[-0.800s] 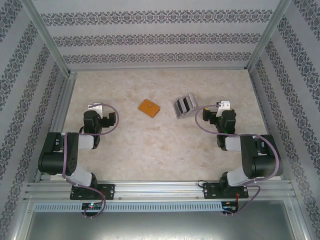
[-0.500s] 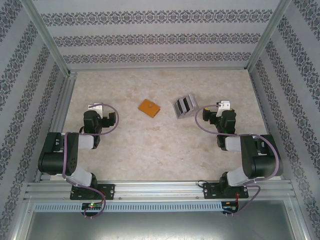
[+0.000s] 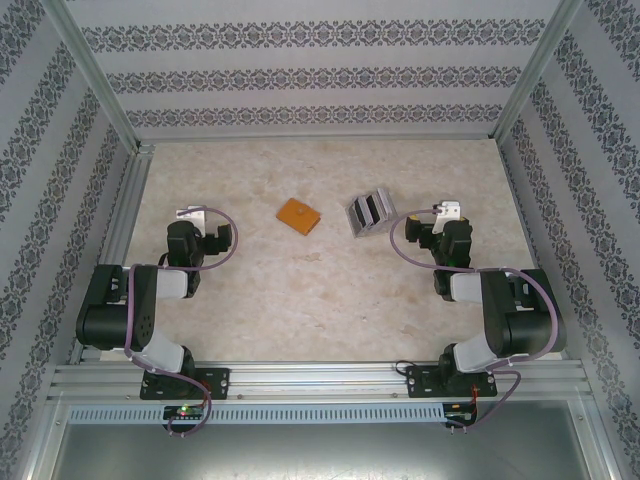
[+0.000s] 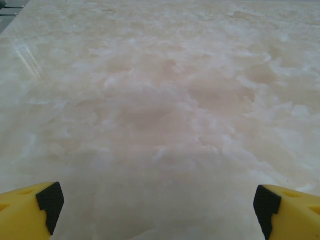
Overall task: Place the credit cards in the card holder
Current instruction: Rotate the card holder at the center of the table.
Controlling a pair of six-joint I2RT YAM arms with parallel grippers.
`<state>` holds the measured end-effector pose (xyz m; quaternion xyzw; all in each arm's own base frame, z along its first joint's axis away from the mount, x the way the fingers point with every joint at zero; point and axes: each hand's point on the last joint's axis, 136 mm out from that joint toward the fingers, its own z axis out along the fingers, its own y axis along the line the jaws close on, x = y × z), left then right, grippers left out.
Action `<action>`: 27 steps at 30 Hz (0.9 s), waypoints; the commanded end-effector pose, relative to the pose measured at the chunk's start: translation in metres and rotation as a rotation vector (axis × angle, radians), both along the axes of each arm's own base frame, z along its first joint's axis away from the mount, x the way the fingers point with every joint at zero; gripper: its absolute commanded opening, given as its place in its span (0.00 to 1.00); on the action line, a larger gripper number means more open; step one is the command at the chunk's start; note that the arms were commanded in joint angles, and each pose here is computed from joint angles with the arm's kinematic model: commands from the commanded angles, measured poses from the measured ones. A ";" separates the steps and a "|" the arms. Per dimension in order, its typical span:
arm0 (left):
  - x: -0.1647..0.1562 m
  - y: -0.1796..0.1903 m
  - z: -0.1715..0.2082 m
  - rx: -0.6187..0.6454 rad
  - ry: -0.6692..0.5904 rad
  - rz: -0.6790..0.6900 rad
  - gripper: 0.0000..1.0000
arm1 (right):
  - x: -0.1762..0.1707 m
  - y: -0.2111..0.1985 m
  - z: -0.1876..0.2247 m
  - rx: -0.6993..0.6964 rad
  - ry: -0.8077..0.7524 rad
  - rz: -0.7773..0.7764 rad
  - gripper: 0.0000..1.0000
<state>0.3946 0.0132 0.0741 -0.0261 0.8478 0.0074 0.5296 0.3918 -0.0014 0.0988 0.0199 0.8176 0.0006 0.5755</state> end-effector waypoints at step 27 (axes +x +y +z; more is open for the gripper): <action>0.026 -0.047 0.094 -0.464 0.207 0.013 1.00 | -0.008 0.109 0.065 0.350 0.313 0.301 0.98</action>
